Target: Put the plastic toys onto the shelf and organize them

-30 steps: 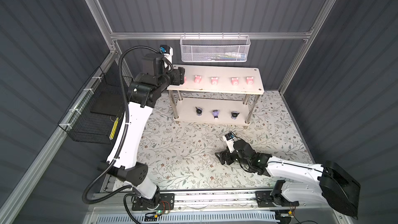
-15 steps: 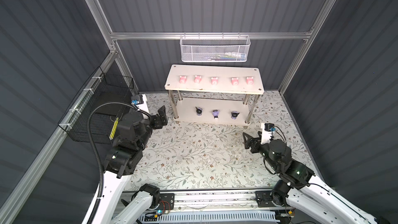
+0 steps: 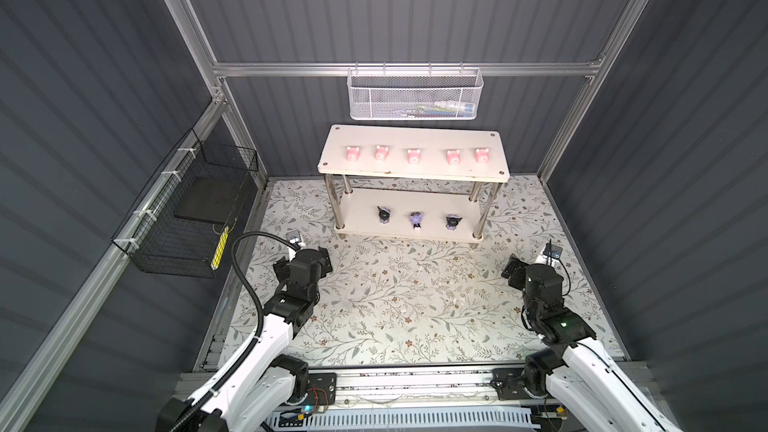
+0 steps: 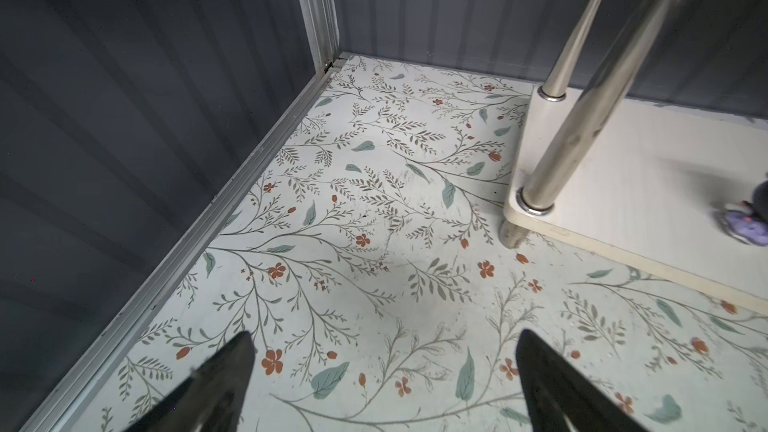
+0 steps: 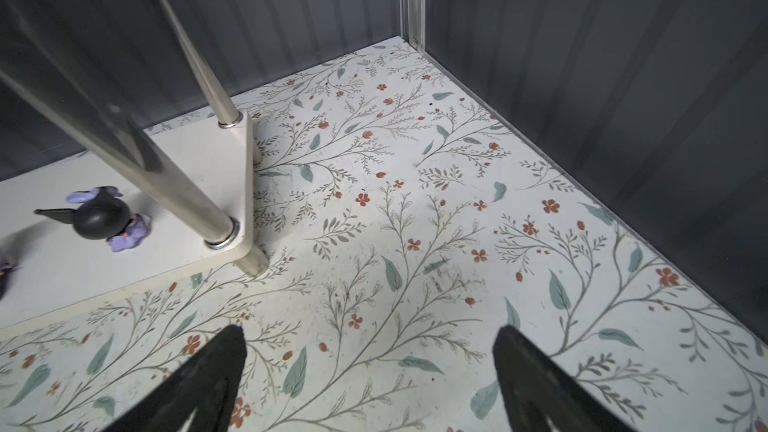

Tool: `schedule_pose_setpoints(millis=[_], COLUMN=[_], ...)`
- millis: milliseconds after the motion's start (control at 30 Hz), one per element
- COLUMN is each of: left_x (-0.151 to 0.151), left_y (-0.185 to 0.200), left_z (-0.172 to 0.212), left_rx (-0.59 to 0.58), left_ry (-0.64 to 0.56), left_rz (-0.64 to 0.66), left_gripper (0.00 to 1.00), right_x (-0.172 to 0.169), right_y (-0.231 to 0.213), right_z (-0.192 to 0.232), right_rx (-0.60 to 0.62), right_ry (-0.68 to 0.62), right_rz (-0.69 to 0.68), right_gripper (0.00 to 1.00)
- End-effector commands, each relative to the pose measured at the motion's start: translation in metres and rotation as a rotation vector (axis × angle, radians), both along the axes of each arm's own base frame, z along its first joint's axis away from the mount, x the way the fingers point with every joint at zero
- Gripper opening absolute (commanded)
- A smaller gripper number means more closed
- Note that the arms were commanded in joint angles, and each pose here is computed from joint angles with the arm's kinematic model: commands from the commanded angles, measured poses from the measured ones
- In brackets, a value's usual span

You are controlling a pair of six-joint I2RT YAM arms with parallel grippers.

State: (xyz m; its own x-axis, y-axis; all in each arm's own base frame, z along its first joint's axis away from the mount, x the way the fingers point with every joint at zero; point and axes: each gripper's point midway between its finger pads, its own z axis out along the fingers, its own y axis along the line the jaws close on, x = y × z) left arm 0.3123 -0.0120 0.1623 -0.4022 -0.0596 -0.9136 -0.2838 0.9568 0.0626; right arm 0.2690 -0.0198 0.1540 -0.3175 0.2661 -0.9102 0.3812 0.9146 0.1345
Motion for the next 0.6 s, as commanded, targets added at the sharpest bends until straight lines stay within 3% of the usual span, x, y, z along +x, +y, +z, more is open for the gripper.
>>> schedule_pose_setpoints(millis=[0, 300, 400, 567], left_x=[0.017, 0.05, 0.068, 0.08], left_y=[0.008, 0.019, 0.027, 0.039], left_z=[0.017, -0.024, -0.04, -0.065], left_rx=[0.095, 0.057, -0.023, 0.005], left_ry=[-0.107, -0.093, -0.108, -0.039], left_rz=[0.034, 0.003, -0.017, 0.002], left_gripper=[0.99, 1.0, 0.99, 1.0], right_x=[0.009, 0.025, 0.04, 0.057], right_y=[-0.007, -0.013, -0.024, -0.041], right_z=[0.017, 0.036, 0.035, 0.021], right_rx=[-0.004, -0.103, -0.141, -0.158], right_ry=[-0.084, -0.16, -0.177, -0.189], right_rz=[-0.034, -0.038, -0.062, -0.079], right_gripper=[0.95, 0.97, 0.98, 0.98])
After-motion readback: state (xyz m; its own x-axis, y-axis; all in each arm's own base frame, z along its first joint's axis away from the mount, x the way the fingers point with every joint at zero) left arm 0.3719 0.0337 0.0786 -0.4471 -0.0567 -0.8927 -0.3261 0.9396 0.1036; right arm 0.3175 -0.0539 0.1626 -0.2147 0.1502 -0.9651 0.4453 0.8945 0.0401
